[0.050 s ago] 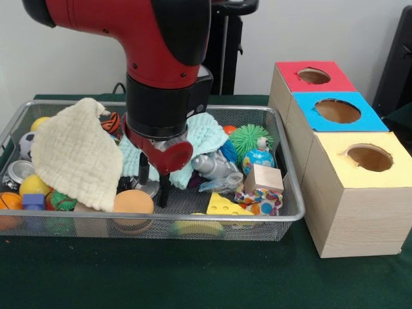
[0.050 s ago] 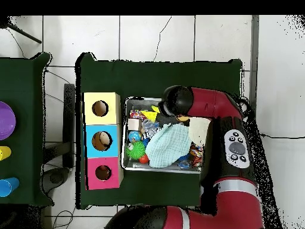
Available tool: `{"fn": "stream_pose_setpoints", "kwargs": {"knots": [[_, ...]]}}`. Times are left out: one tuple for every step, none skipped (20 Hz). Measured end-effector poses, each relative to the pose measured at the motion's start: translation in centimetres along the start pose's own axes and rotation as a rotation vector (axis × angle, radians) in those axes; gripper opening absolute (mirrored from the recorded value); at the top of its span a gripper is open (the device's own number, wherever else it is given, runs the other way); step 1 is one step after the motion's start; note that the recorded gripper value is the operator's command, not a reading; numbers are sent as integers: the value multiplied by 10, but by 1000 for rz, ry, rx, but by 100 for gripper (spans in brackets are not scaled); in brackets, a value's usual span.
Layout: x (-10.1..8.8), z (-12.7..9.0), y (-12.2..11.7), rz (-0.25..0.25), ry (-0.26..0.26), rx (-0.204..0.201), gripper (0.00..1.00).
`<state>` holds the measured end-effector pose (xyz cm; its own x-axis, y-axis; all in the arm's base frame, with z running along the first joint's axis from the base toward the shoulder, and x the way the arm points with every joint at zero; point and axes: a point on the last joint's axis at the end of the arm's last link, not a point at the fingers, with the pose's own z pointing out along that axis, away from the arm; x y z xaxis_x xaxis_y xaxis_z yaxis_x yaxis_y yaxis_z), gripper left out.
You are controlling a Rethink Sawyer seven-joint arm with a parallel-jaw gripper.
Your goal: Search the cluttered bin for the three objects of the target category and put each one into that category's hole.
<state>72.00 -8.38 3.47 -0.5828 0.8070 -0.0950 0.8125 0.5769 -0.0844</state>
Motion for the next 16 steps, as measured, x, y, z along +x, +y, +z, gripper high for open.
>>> {"fn": "stream_pose_setpoints", "kwargs": {"knots": [[0,2,-2,-4,-2,4,100],[-1,4,-4,-8,-4,8,100],[-1,6,-6,-12,-5,13,100],[-1,8,-7,-16,-7,18,100],[-1,9,-8,-19,-8,20,100],[1,13,-12,-27,-8,29,100],[2,14,-12,-30,-8,32,100],[2,16,-13,-33,-8,35,100],[4,19,-15,-38,-7,40,100],[5,22,-16,-43,-7,45,100],[6,23,-17,-46,-7,47,100],[8,28,-18,-53,-7,52,100],[9,29,-19,-56,-7,53,100],[11,32,-19,-61,-7,55,100],[12,35,-19,-64,-7,55,100],[15,39,-19,-69,-8,54,100]]}}
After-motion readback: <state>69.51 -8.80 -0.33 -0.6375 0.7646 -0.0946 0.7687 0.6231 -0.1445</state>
